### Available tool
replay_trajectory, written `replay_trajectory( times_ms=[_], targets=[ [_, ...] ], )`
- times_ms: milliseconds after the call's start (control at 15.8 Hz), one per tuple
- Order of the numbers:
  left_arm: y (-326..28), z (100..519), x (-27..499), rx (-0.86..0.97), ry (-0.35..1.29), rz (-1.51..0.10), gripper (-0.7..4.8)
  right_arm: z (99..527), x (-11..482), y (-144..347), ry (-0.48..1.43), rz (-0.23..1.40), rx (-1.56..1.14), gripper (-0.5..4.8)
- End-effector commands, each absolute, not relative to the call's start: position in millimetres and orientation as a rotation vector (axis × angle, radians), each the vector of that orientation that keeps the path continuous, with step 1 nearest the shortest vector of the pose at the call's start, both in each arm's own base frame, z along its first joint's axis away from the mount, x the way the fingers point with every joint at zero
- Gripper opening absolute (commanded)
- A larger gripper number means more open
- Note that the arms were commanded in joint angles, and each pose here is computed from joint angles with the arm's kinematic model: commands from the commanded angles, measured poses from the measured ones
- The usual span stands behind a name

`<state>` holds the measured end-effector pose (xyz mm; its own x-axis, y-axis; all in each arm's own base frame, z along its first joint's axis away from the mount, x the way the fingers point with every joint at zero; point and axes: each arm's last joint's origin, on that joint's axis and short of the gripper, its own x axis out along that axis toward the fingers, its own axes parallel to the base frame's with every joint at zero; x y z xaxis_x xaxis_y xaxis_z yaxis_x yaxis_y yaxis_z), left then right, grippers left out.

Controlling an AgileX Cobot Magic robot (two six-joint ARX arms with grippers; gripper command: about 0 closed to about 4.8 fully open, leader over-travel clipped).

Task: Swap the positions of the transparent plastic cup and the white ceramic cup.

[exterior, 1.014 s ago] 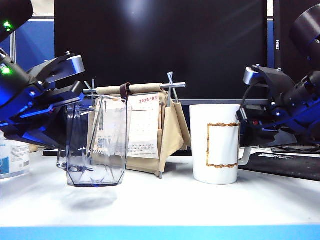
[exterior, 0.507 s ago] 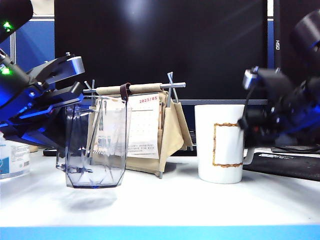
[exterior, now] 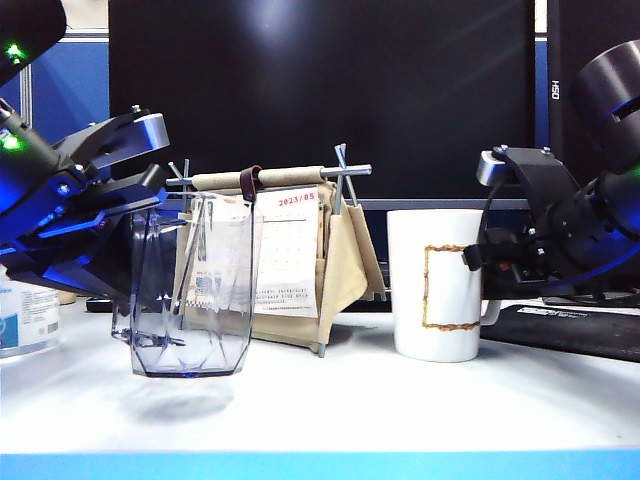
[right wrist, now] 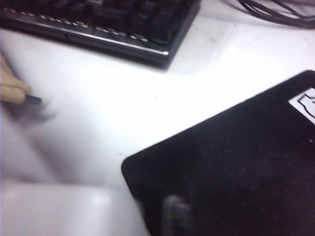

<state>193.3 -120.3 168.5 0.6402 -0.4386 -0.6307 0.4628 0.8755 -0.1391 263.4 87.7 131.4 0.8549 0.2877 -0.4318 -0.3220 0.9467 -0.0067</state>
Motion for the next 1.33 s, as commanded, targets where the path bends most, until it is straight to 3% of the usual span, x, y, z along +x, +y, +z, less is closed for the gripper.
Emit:
replay_trajectory(
  times_ms=[63, 127, 253, 444, 570, 1331],
  targets=[
    [-121.0, 171.9, 194.6, 0.032, 0.685, -0.521, -0.06, 134.4, 267.2, 88.3, 0.399, 0.312, -0.078, 1.34],
    [-121.0, 171.9, 194.6, 0.031, 0.686, -0.521, -0.06, 132.2, 269.9, 89.2, 0.408, 0.312, -0.079, 1.33],
    [-121.0, 171.9, 194.6, 0.032, 0.686, -0.522, -0.06, 127.1, 273.5, 90.5, 0.421, 0.312, -0.081, 0.49],
    [-121.1, 171.9, 194.5, 0.030, 0.686, -0.526, -0.06, 126.0, 274.1, 90.5, 0.416, 0.308, -0.081, 0.39],
    [-121.1, 172.0, 194.6, 0.030, 0.686, -0.526, -0.06, 127.2, 274.7, 90.7, 0.403, 0.307, -0.079, -0.07],
    [-121.3, 172.2, 194.7, 0.028, 0.683, -0.529, -0.06, 128.9, 270.9, 88.7, 0.450, 0.277, -0.057, -0.06]
  ],
)
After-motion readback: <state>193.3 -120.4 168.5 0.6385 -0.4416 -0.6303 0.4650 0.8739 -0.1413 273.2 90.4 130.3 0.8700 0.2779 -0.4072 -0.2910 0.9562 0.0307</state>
